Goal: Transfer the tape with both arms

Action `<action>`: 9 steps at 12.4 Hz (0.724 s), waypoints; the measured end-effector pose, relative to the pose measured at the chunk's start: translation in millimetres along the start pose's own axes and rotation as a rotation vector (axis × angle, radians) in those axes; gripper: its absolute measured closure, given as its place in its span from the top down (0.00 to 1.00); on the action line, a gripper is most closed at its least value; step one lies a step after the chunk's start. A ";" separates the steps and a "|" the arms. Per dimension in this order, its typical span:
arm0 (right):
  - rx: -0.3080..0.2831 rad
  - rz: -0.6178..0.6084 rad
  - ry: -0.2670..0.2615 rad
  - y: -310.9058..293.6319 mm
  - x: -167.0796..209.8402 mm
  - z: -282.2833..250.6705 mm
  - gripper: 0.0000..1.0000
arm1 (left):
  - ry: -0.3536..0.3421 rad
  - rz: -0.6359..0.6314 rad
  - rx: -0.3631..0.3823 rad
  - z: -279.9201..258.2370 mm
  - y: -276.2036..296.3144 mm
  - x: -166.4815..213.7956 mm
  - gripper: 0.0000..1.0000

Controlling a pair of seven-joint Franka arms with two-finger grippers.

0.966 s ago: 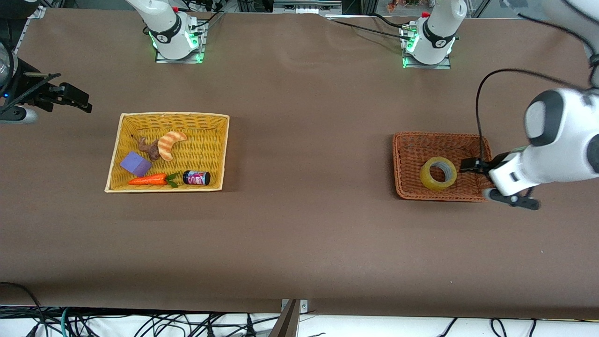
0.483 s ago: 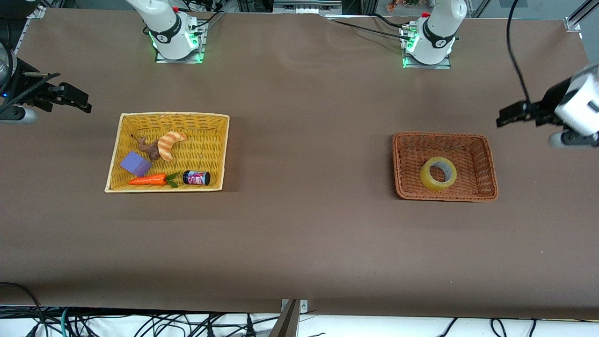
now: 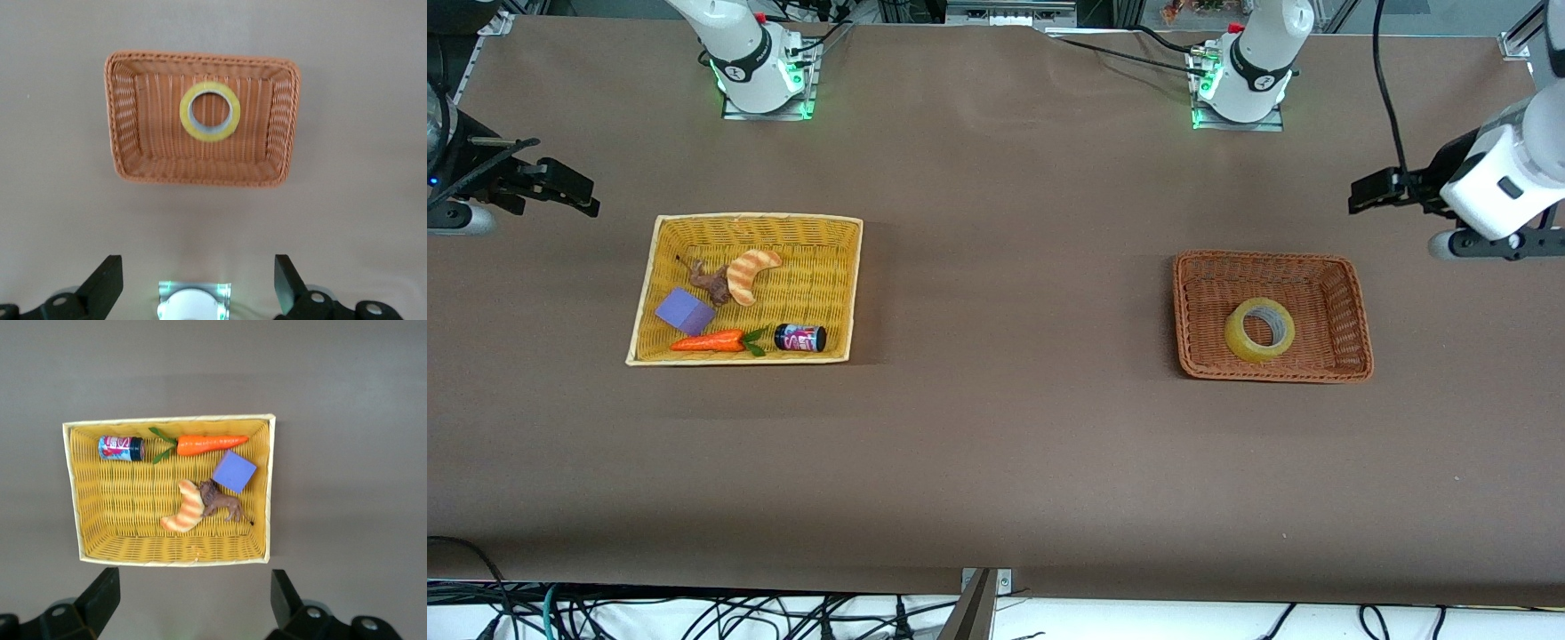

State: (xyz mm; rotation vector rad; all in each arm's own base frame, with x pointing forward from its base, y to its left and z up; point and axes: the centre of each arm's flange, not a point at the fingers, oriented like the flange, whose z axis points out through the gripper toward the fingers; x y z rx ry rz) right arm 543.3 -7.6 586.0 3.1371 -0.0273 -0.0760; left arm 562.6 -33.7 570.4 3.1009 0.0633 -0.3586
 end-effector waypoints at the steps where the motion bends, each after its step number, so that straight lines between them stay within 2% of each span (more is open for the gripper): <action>1: 0.000 0.000 0.009 -0.1 0.5 -3.7 1.00 | 0.029 -0.002 -0.003 8.0 -0.6 4.7 1.00; 4: 0.000 -0.002 0.024 -2.3 1.2 -10.1 1.00 | 0.073 -0.006 -0.006 9.0 -2.3 3.1 1.00; 9: 0.001 0.071 0.029 -4.0 1.4 -12.2 1.00 | 0.098 -0.009 -0.009 3.1 -3.9 3.3 1.00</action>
